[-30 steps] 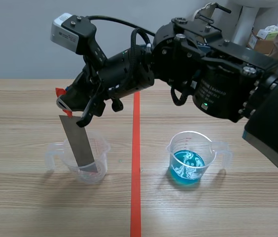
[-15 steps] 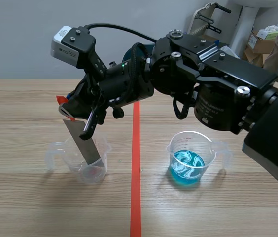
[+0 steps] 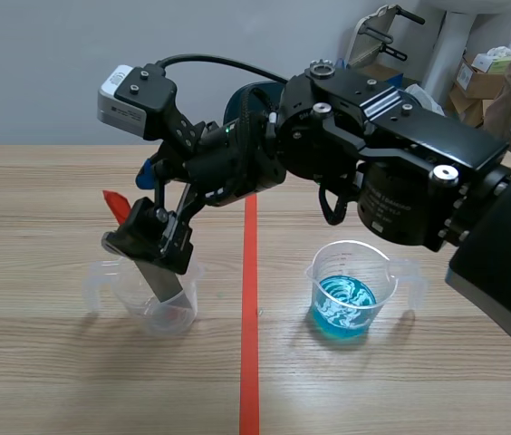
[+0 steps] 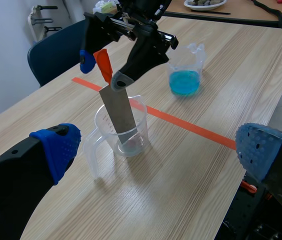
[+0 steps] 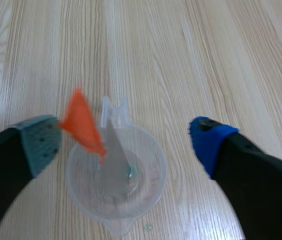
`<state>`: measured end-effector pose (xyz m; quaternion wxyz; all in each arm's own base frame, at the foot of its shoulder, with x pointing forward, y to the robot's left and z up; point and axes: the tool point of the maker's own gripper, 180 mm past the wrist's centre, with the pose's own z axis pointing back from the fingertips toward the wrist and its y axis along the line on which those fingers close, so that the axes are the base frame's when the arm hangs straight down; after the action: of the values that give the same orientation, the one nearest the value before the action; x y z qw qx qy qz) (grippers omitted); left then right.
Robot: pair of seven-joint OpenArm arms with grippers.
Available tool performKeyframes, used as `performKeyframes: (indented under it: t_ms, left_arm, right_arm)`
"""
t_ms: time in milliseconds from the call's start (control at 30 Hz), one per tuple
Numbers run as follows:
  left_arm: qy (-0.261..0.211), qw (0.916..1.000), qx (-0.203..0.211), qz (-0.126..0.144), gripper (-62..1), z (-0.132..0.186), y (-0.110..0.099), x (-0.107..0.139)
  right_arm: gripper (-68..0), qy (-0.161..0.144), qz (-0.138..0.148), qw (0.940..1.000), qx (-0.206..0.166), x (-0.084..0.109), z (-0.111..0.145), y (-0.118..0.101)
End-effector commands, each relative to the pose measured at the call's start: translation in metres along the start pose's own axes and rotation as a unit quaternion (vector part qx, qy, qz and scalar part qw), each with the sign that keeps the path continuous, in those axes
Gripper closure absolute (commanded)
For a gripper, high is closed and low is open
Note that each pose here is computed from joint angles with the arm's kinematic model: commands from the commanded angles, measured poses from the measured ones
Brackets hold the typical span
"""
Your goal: Do the redox reaction experiment
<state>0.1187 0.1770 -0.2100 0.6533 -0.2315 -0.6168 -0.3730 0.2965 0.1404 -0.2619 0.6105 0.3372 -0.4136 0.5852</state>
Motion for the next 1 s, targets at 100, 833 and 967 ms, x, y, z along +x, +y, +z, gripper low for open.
performKeyframes:
  t_ms: [100,833,967]
  left_arm:
    - [-0.016,0.9998,0.006,0.004,-62.3,-0.001,0.001,0.005]
    - [-0.016,0.9998,0.006,0.004,-62.3,-0.001,0.001,0.005]
    - [-0.016,0.9998,0.006,0.004,-62.3,-0.001,0.001,0.005]
  right_arm:
    - [-67.9,-0.013,0.015,0.9997,0.017,0.017,-0.007,0.008]
    - [-67.9,-0.009,0.024,0.9988,0.042,0.018,-0.018,0.026]
    - [-67.9,-0.012,0.024,0.9987,0.042,0.02,-0.018,0.026]
